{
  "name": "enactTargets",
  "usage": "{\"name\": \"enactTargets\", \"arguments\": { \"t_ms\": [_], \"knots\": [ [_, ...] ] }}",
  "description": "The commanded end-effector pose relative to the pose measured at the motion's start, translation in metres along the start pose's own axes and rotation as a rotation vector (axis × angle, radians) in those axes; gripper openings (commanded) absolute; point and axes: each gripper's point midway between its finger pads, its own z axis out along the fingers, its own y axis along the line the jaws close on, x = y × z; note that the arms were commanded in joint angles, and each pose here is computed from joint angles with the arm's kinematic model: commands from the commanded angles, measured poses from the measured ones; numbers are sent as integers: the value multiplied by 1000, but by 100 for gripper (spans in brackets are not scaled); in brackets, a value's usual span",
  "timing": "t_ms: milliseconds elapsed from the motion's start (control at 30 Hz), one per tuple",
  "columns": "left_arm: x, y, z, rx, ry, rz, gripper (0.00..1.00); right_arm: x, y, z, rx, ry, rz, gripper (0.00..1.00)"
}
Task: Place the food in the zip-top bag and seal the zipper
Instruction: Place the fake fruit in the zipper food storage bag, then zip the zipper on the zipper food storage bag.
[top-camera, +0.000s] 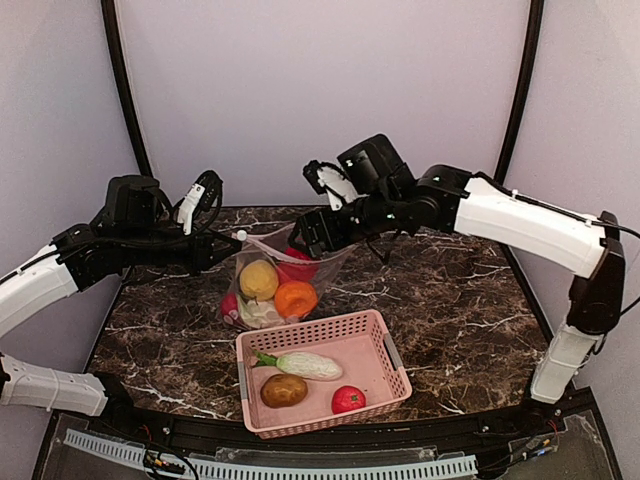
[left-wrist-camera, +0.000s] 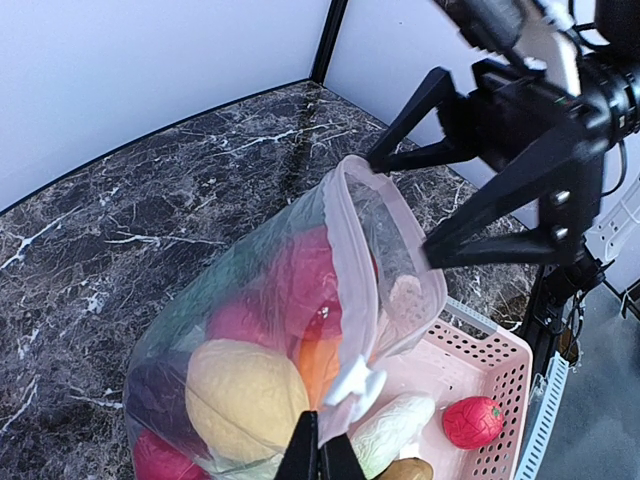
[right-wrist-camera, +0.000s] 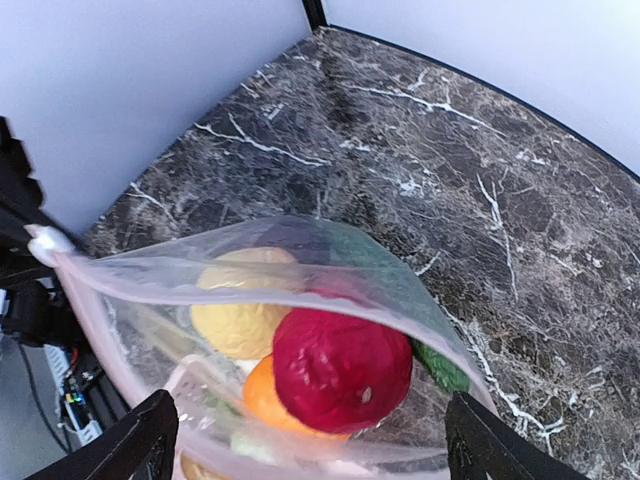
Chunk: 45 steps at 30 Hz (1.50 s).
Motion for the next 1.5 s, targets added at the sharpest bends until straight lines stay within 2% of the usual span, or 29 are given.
{"name": "enactTargets", "arguments": {
  "t_ms": [0, 167, 367, 567, 933, 1467],
  "knots": [
    [-18, -5, -11, 12, -59, 16, 1, -44, 41, -63, -234, -221, 3, 89],
    [-15, -5, -8, 20, -46, 20, 1, -58, 70, -74, -350, -304, -120, 77],
    [-14, -9, -6, 47, -45, 19, 1, -59, 108, -53, -474, -288, -275, 65],
    [-12, -13, -5, 74, -32, 25, 1, -57, 119, -32, -519, -269, -338, 55],
    [-4, -15, -4, 90, 4, 37, 1, -42, 123, 5, -552, -170, -384, 40],
    [-5, -11, -2, 74, 2, 37, 1, -32, 116, 16, -533, -141, -398, 24]
  ]
}}
